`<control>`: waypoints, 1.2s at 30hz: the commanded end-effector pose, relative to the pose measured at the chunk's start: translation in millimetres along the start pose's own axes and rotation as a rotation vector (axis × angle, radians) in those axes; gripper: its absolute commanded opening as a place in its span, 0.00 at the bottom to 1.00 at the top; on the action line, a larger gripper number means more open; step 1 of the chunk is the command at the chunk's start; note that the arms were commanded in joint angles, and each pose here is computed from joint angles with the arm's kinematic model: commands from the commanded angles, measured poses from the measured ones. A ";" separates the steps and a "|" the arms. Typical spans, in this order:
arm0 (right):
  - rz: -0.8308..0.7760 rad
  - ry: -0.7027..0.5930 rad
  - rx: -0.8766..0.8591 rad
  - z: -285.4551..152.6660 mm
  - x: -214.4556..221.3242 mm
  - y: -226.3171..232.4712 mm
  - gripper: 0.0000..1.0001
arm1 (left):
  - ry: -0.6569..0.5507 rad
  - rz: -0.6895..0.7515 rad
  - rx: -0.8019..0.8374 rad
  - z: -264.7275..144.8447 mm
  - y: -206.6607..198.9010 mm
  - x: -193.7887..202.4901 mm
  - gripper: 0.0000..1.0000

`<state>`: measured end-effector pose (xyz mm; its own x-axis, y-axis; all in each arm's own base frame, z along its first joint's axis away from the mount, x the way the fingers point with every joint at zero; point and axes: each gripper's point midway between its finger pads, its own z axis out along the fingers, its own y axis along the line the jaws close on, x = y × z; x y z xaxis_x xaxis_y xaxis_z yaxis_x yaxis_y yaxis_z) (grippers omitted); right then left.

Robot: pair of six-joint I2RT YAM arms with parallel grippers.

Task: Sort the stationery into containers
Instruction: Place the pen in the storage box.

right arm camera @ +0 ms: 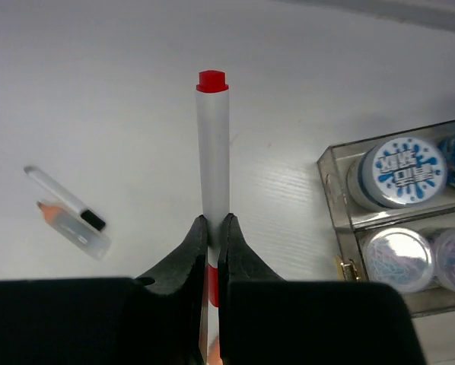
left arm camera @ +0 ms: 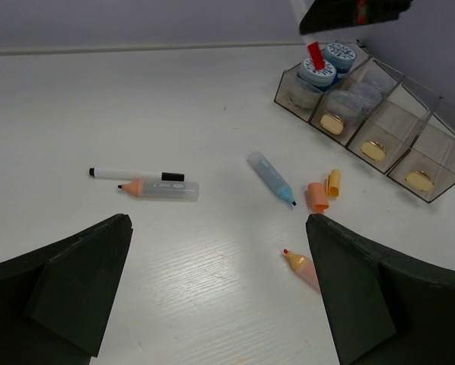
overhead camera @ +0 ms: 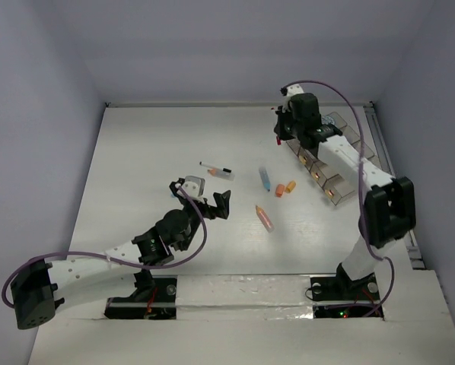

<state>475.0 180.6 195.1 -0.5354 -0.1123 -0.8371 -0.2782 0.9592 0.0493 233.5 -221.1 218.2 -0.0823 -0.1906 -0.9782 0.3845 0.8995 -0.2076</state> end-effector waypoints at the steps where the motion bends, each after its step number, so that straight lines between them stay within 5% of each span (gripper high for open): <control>1: 0.197 -0.202 0.117 -31.2 -28.0 -35.6 0.00 | -0.047 -0.045 0.014 0.7 -4.8 -15.7 0.99; 12: 0.743 -0.374 0.403 -93.8 38.9 -173.6 0.00 | -0.062 -0.065 0.024 -3.2 -4.3 -21.9 0.99; 24: 0.925 -0.336 0.486 -91.0 83.7 -229.6 0.00 | -0.055 -0.061 0.029 -2.1 -5.9 -19.6 0.99; 28: 0.931 -0.339 0.461 -86.2 82.5 -230.7 0.09 | -0.056 -0.061 0.030 -2.3 -6.0 -19.6 0.99; 36: 0.931 -0.334 0.443 -83.8 82.0 -231.8 0.49 | -0.058 -0.059 0.031 -2.1 -6.1 -20.1 0.99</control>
<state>411.6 -68.5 130.6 -0.1845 0.7290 -0.6592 0.5353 0.6370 0.5547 230.8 -220.1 226.8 -0.0723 -0.2183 -0.9732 0.3986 0.8881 -0.2288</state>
